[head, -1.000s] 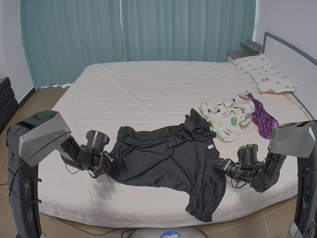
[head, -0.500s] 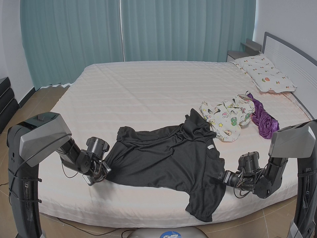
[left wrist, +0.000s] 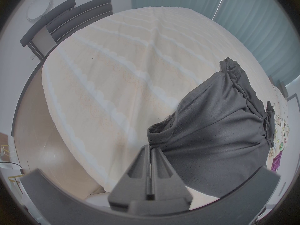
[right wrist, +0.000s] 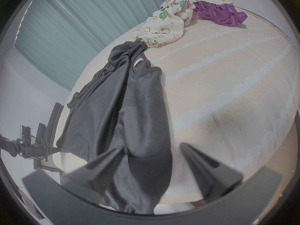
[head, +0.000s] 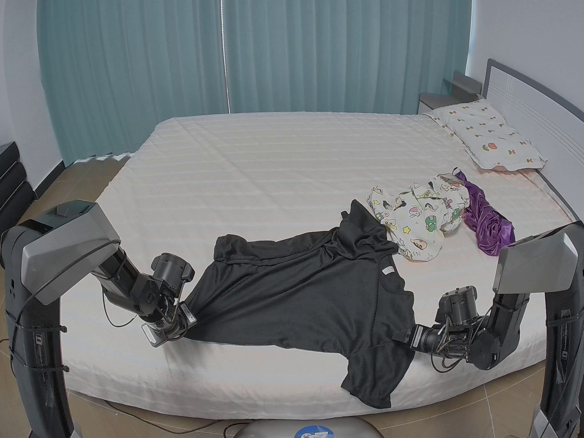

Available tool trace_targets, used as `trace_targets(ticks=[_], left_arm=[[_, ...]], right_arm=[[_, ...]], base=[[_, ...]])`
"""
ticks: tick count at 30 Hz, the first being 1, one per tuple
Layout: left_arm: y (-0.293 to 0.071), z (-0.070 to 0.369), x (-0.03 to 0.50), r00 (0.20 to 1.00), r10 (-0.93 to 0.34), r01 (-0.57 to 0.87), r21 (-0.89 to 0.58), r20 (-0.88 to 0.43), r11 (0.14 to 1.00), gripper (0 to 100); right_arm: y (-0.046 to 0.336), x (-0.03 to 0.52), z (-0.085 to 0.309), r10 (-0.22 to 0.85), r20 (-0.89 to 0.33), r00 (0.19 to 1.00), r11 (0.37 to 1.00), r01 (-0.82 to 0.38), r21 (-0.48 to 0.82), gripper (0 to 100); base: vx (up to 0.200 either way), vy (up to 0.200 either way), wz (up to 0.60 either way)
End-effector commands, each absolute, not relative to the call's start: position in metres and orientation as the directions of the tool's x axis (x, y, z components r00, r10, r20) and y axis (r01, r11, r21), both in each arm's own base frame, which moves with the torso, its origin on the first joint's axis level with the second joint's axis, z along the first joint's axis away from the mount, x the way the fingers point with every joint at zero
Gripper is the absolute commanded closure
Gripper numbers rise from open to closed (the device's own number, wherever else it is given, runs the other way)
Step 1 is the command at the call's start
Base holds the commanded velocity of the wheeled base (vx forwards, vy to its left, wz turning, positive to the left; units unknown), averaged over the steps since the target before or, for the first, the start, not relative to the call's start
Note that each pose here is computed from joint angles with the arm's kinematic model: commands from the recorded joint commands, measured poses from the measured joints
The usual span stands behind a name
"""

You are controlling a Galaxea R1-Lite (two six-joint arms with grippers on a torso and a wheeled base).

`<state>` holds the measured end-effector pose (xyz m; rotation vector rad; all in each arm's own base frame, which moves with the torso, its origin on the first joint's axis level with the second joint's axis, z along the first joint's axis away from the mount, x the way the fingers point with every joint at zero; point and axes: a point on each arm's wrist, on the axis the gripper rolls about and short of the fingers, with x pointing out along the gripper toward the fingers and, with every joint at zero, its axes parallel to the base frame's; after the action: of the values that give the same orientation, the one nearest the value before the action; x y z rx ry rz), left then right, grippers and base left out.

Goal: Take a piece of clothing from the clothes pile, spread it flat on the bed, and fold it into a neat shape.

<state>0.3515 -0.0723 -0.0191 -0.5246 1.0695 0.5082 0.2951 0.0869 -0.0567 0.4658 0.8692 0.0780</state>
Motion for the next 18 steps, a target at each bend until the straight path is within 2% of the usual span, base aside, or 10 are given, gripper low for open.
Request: trace_targets(ticks=[1,10,13,18], left_arm=[[-0.072,-0.017,0.351,0.395,0.131,-0.617,-0.156,-0.909,0.771,100],[-0.069,-0.007,0.338,0.388,0.134,-0.584,-0.131,-0.912,0.801,100],[-0.066,-0.001,0.322,0.328,0.144,-0.539,-0.060,-0.934,0.840,100],[-0.065,0.005,0.302,0.222,0.167,-0.489,0.039,-0.961,0.871,100]], right_arm=[[0.087,0.295,-0.062,0.248,-0.727,0.640,0.900,0.125,0.417,100],[0.070,0.283,-0.044,0.222,-0.731,0.645,0.917,0.118,0.382,100],[0.058,0.281,-0.037,0.204,-0.722,0.661,0.919,0.125,0.375,100],[0.055,0.269,-0.026,0.256,-0.718,0.647,0.920,0.065,0.387,100]], base=[[0.000,0.000,0.00],[0.000,0.000,0.00],[0.000,0.000,0.00],[0.000,0.000,0.00]])
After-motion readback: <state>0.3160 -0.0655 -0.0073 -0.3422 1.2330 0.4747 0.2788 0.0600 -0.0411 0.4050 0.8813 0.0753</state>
